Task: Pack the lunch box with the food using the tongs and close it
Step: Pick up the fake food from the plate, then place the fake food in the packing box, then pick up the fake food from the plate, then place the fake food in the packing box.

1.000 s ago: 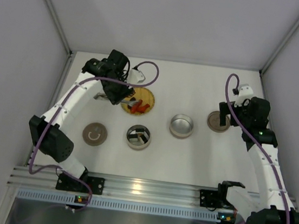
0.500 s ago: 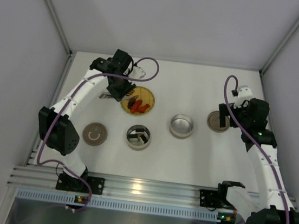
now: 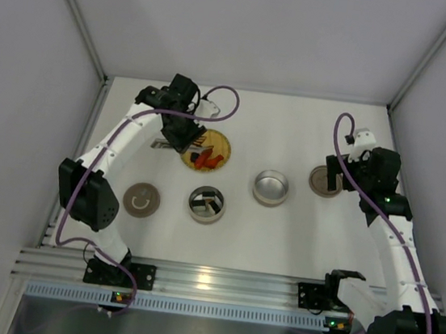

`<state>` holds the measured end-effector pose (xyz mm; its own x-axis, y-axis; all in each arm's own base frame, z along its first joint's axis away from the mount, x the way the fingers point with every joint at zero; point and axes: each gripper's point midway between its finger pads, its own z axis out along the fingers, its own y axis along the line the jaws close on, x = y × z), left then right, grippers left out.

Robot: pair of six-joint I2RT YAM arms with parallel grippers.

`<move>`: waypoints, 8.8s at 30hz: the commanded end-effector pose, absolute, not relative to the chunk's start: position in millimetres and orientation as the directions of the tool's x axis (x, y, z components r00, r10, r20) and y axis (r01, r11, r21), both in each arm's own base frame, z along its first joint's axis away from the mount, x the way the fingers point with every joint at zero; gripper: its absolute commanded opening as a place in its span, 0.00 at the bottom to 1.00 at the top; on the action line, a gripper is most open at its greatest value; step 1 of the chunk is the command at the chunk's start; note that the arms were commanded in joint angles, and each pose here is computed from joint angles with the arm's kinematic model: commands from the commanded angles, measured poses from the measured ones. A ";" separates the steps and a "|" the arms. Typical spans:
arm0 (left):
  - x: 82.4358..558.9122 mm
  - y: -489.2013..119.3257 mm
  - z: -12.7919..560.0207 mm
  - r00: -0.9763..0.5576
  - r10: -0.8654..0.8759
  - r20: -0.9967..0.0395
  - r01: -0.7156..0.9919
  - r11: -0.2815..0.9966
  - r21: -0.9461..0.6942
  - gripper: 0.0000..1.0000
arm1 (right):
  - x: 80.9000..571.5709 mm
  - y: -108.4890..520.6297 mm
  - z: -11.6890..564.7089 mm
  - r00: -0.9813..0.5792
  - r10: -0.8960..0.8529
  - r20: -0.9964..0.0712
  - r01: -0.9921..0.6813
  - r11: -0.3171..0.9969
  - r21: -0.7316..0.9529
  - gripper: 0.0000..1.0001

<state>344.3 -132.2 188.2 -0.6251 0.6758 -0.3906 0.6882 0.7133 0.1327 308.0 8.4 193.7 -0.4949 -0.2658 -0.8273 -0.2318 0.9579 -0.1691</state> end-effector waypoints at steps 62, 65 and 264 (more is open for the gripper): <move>380.4 -172.4 222.6 -0.563 0.672 -0.482 0.703 0.696 0.148 0.06 | 315.1 8.4 201.6 -0.462 -0.271 -0.844 -0.223 0.957 -0.185 1.00; 371.3 -187.6 230.1 -0.522 0.695 -0.494 0.730 0.664 0.162 0.06 | 315.6 8.9 202.5 -0.462 -0.268 -0.846 -0.221 0.958 -0.183 0.99; 346.8 -204.2 235.6 -0.497 0.649 -0.576 0.774 0.632 0.045 0.47 | 314.2 -33.8 195.5 -0.535 -0.131 -0.835 -0.179 0.983 -0.040 0.99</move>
<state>333.0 -255.2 200.5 -0.4191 0.7485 -0.5139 0.8602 0.5084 0.0391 312.9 -35.4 180.4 -0.5641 -0.1206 -0.8169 -0.1664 0.9856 -0.0306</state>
